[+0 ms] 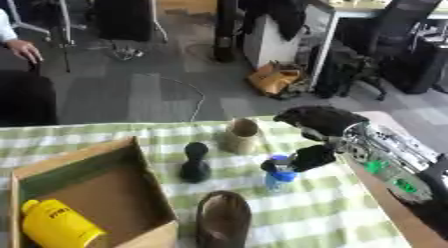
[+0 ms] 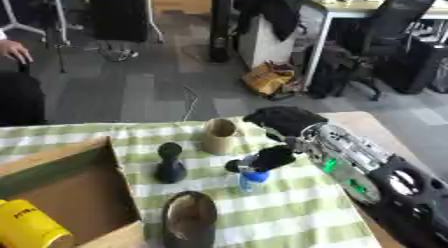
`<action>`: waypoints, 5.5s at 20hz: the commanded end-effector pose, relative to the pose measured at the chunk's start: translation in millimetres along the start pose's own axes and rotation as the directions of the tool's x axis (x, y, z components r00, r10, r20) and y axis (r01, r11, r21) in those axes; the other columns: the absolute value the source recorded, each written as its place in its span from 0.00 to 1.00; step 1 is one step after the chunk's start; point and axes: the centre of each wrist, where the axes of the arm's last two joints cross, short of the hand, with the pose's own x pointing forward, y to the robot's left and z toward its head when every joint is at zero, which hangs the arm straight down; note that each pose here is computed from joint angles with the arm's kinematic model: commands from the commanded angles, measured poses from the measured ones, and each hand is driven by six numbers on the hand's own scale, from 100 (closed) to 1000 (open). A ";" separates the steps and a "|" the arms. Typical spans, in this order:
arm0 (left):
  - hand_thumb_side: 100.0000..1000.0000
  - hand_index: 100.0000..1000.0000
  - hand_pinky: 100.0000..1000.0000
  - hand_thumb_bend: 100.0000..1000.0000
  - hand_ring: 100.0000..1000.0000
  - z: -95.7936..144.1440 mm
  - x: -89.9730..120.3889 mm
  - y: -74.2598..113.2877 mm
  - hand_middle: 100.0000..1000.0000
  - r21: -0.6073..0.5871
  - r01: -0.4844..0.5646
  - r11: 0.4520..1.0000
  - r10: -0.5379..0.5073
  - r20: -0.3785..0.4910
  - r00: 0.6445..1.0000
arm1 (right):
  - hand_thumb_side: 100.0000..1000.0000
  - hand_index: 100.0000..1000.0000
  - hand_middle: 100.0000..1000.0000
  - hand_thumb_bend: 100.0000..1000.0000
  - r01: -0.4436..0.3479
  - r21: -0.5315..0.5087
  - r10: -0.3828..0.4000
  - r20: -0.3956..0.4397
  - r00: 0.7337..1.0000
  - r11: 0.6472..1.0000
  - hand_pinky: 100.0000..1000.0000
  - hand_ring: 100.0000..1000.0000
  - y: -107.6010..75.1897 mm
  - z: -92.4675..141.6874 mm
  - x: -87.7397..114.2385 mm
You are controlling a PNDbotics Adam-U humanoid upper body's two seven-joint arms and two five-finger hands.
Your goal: Pick up objects on the table and place them in the box.
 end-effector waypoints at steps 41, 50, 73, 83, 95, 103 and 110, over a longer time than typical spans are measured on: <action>1.00 0.80 0.76 0.10 1.00 -14.8 11.2 -18.0 0.99 -0.067 -0.146 0.987 0.150 0.050 0.987 | 0.76 0.97 0.92 0.63 -0.417 0.127 0.421 -0.002 0.907 0.900 0.84 0.98 15.7 -5.3 -48.0; 1.00 0.79 0.76 0.10 1.00 -15.0 11.3 -18.1 0.98 -0.071 -0.149 0.986 0.152 0.047 0.987 | 0.79 0.97 0.91 0.64 -0.384 0.079 0.387 -0.019 0.922 0.920 0.84 0.97 17.5 -3.0 -54.5; 1.00 0.80 0.76 0.09 1.00 -18.7 12.9 -21.3 0.99 -0.090 -0.165 0.982 0.169 0.044 0.985 | 0.77 0.95 0.89 0.70 -0.257 -0.017 0.255 -0.067 0.965 0.966 0.80 0.96 36.4 0.9 -71.3; 1.00 0.79 0.76 0.10 1.00 -19.7 13.2 -21.4 0.98 -0.094 -0.171 0.981 0.176 0.046 0.983 | 0.44 0.74 0.78 0.52 -0.158 -0.029 0.157 -0.042 0.987 0.987 0.53 0.79 42.0 0.8 -72.3; 1.00 0.79 0.76 0.09 1.00 -20.0 13.5 -22.3 0.97 -0.097 -0.174 0.980 0.179 0.049 0.983 | 0.33 0.59 0.55 0.31 -0.149 -0.156 0.142 -0.057 0.988 0.976 0.29 0.54 44.6 1.0 -68.6; 1.00 0.79 0.76 0.10 1.00 -19.4 13.8 -23.8 0.97 -0.106 -0.184 0.977 0.190 0.050 0.981 | 0.34 0.47 0.42 0.20 -0.200 -0.409 0.179 -0.091 0.980 0.890 0.05 0.40 39.7 1.3 -60.3; 1.00 0.79 0.75 0.09 1.00 -19.0 13.8 -24.1 0.97 -0.114 -0.190 0.975 0.197 0.046 0.979 | 0.30 0.47 0.40 0.18 -0.237 -0.530 0.192 -0.140 0.971 0.814 0.00 0.34 39.4 -2.7 -59.5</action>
